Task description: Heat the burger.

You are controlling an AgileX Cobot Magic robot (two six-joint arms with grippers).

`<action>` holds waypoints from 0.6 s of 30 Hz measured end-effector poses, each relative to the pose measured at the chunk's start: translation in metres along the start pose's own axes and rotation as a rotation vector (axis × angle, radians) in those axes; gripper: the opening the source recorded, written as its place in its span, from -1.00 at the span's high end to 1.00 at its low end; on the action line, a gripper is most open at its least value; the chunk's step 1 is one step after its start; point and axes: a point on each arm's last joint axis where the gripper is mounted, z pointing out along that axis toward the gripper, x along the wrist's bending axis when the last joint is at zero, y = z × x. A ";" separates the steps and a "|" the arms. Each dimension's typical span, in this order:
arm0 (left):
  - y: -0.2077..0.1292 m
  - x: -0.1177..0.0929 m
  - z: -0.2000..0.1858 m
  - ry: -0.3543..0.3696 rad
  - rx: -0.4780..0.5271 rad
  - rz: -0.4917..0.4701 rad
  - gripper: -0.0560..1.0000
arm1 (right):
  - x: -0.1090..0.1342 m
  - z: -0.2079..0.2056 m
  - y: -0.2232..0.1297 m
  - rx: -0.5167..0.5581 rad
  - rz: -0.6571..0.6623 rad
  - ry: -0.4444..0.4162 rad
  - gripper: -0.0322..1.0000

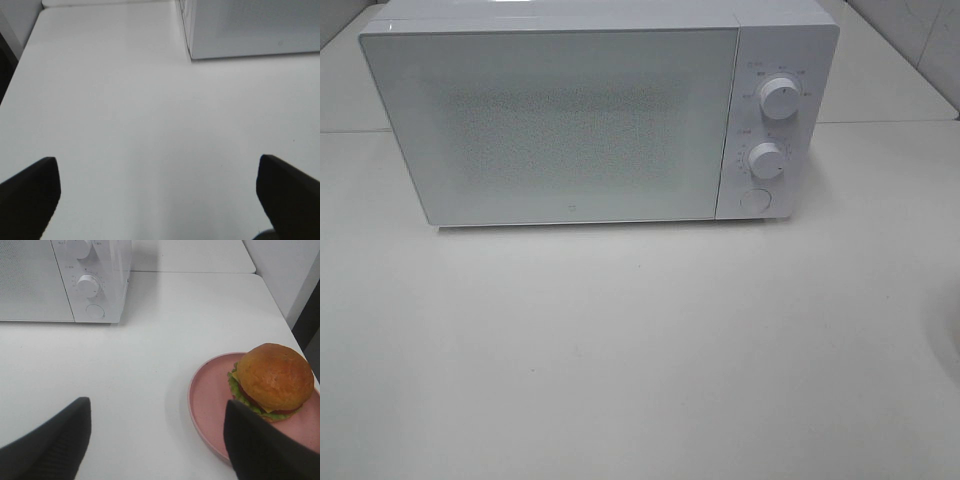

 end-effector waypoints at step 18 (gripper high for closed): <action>-0.003 -0.002 -0.004 -0.016 -0.048 -0.021 -0.98 | 0.000 0.000 0.000 0.000 0.000 0.000 -0.48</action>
